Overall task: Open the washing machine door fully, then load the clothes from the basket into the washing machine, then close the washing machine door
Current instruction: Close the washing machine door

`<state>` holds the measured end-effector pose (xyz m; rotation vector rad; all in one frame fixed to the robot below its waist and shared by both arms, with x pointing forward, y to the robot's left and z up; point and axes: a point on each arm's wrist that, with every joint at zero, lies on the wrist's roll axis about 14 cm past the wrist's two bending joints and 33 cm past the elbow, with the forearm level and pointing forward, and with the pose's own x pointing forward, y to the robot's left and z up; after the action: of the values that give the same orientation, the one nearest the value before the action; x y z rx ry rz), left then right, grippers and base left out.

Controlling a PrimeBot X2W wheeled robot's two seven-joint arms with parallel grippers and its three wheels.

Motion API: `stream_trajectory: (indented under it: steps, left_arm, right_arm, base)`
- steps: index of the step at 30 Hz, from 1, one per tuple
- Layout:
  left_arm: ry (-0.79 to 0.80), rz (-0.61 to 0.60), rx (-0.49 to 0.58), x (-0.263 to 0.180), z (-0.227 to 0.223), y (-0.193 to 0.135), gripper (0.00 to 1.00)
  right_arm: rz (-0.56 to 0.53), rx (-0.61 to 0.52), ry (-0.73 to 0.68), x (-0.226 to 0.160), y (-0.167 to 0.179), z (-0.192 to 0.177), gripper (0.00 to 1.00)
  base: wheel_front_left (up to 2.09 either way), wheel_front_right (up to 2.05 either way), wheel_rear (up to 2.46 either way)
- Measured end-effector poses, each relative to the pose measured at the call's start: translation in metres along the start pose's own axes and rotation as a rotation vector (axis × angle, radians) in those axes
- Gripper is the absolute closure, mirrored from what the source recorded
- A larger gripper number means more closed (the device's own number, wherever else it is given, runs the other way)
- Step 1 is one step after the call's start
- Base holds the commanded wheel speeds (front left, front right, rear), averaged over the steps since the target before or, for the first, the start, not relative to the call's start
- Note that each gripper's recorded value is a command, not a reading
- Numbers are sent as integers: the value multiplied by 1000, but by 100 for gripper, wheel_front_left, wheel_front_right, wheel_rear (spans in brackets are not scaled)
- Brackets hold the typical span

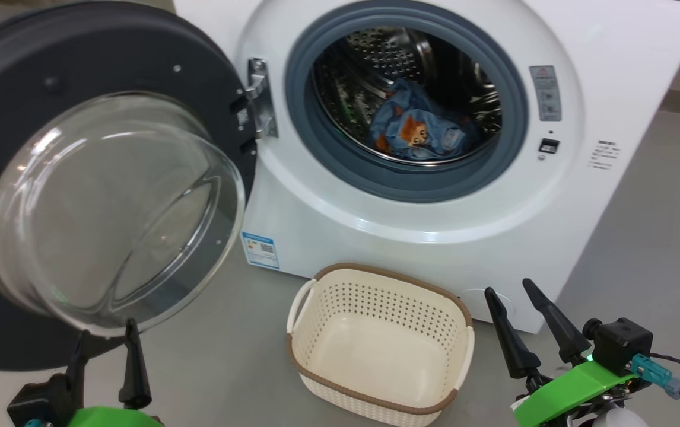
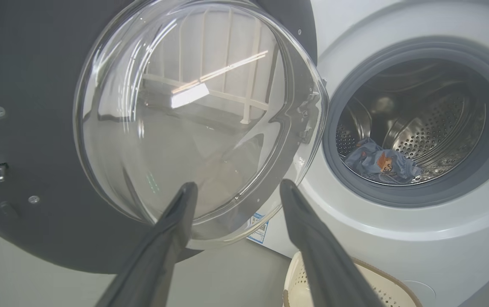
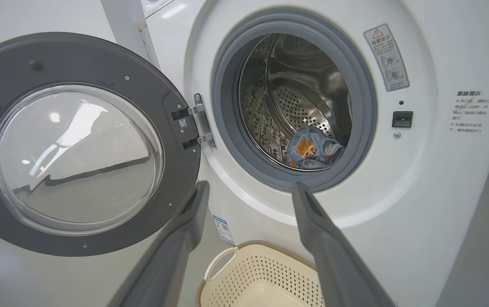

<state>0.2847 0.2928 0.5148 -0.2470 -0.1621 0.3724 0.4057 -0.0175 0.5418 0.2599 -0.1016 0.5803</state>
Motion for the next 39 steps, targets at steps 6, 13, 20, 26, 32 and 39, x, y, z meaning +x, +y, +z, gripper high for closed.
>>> stream_trajectory:
  steps: [6,13,20,26,32,39]
  left_arm:
    - [-14,51,3,-11,5,17,0]
    - [-24,97,6,-20,9,31,0]
    - [-20,113,7,-25,8,37,0]
    - [-18,110,9,-24,7,35,0]
    - [-15,106,11,-22,7,34,0]
    - [-13,105,21,-20,7,34,0]
  right_arm:
    - [52,9,13,10,17,-5,0]
    - [100,16,23,17,34,-10,0]
    - [113,21,26,20,39,-11,0]
    - [107,27,26,20,37,-12,0]
    - [100,27,26,19,34,-12,0]
    - [87,33,27,18,31,-13,0]
  base:
    - [0,0,0]
    - [0,0,0]
    - [0,0,0]
    - [0,0,0]
    - [0,0,0]
    - [0,0,0]
